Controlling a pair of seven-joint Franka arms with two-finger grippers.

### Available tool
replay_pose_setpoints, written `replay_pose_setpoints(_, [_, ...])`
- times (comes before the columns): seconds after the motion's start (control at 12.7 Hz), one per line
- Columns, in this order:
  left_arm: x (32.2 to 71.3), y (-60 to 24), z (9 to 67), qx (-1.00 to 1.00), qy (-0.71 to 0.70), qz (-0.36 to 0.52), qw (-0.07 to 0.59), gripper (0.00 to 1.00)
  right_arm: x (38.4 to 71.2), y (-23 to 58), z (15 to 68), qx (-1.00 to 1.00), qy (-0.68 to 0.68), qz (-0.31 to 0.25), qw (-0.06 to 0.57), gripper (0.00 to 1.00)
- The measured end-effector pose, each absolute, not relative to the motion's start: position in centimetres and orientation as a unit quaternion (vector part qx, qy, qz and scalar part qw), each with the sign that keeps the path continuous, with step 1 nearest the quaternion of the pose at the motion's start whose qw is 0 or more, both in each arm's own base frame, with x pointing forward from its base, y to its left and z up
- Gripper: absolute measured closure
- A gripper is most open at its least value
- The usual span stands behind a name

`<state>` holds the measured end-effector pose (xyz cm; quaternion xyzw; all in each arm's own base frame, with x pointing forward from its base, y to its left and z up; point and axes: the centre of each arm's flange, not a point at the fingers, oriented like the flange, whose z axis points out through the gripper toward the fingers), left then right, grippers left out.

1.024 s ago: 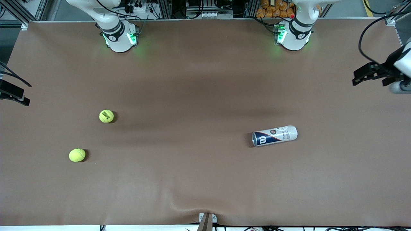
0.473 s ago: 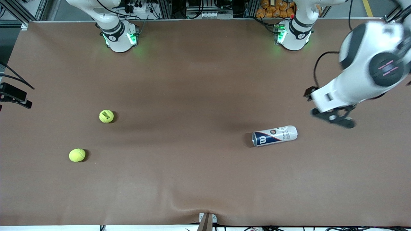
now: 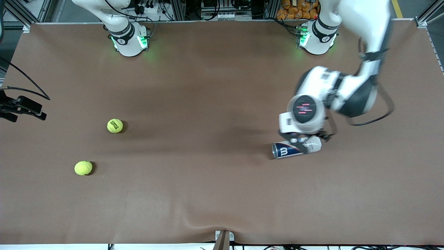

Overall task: Insert tennis ball vertically with right arm
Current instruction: 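Reach the left gripper to the Wilson can while the right arm starts moving, then grasp the can with the left gripper while the right gripper reaches a ball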

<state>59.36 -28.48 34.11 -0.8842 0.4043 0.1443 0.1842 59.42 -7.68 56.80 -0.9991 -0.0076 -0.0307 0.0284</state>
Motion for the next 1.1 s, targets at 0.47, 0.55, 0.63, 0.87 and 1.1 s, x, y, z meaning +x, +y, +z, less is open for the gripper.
replay_pose_setpoints(0.47, [60.0,-31.1,24.1,-0.842,0.469,0.129,0.233,0.00,59.0,-8.4,45.0,-1.000,-0.001,-0.022,0.016,0.00])
replay_pose_setpoints(0.55, [60.2,-31.0,23.7,-0.842,0.471,0.125,0.232,0.00,58.4,-8.3,43.3,-1.000,-0.001,-0.009,0.017,0.00])
replay_pose_setpoints(0.63, [60.4,-31.0,23.6,-0.841,0.474,0.119,0.232,0.00,57.9,-8.2,41.9,-1.000,-0.003,0.004,0.018,0.00])
replay_pose_setpoints(0.87, [60.7,-31.3,22.6,-0.831,0.494,0.106,0.234,0.00,56.6,-7.5,38.2,-0.999,-0.008,0.042,0.021,0.00])
replay_pose_setpoints(1.1, [60.6,-31.5,20.5,-0.826,0.504,0.107,0.230,0.00,56.2,-6.7,34.6,-0.997,-0.015,0.073,0.024,0.00])
